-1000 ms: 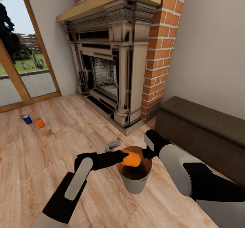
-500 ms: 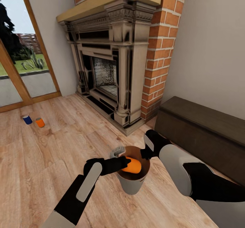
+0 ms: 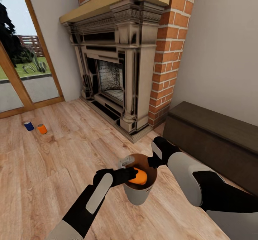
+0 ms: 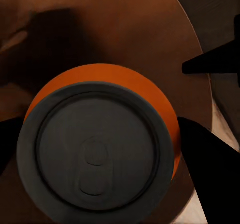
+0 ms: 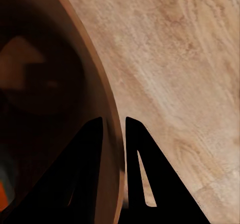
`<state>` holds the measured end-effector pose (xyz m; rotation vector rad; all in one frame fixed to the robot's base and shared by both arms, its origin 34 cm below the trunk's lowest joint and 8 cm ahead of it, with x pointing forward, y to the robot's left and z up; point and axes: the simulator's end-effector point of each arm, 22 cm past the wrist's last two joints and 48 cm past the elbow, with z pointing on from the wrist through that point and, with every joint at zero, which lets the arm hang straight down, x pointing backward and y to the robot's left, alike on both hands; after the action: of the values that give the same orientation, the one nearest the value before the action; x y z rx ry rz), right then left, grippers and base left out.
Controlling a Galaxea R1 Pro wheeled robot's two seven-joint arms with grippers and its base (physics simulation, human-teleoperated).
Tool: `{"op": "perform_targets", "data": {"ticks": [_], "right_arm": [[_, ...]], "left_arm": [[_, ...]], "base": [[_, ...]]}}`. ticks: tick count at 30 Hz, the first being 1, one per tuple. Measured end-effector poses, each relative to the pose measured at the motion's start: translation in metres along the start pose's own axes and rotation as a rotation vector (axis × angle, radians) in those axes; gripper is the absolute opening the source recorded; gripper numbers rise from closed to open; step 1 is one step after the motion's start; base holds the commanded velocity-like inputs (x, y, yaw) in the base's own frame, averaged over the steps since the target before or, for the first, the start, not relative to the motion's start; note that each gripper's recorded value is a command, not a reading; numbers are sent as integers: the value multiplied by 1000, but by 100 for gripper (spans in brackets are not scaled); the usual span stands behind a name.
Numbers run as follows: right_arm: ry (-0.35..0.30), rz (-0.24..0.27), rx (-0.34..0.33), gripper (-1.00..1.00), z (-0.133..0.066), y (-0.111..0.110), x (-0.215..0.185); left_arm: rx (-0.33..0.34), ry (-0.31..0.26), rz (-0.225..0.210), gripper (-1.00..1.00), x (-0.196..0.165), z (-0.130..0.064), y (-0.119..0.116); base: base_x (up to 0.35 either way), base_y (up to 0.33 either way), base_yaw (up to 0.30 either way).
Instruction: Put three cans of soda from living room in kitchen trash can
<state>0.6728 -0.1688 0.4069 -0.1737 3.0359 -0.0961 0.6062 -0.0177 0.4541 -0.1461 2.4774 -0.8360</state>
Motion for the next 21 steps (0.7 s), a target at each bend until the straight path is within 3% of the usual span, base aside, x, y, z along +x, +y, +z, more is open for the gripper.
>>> {"op": "perform_targets", "data": {"ticks": [13,14,21], "right_arm": [[1,-5,7,-100,0,-1,0],[0,-6,10,-100,0,-2,0],[0,-12,19,-100,0,-4,0]], "left_arm": [[-71,-26,-5,-100,-10,4,12],[-72,-27,-5,100,-10,4,12],[-76,-22,-15,100,-4,10,12]], "base": [[0,0,0],[0,0,0],[0,0,0]]}}
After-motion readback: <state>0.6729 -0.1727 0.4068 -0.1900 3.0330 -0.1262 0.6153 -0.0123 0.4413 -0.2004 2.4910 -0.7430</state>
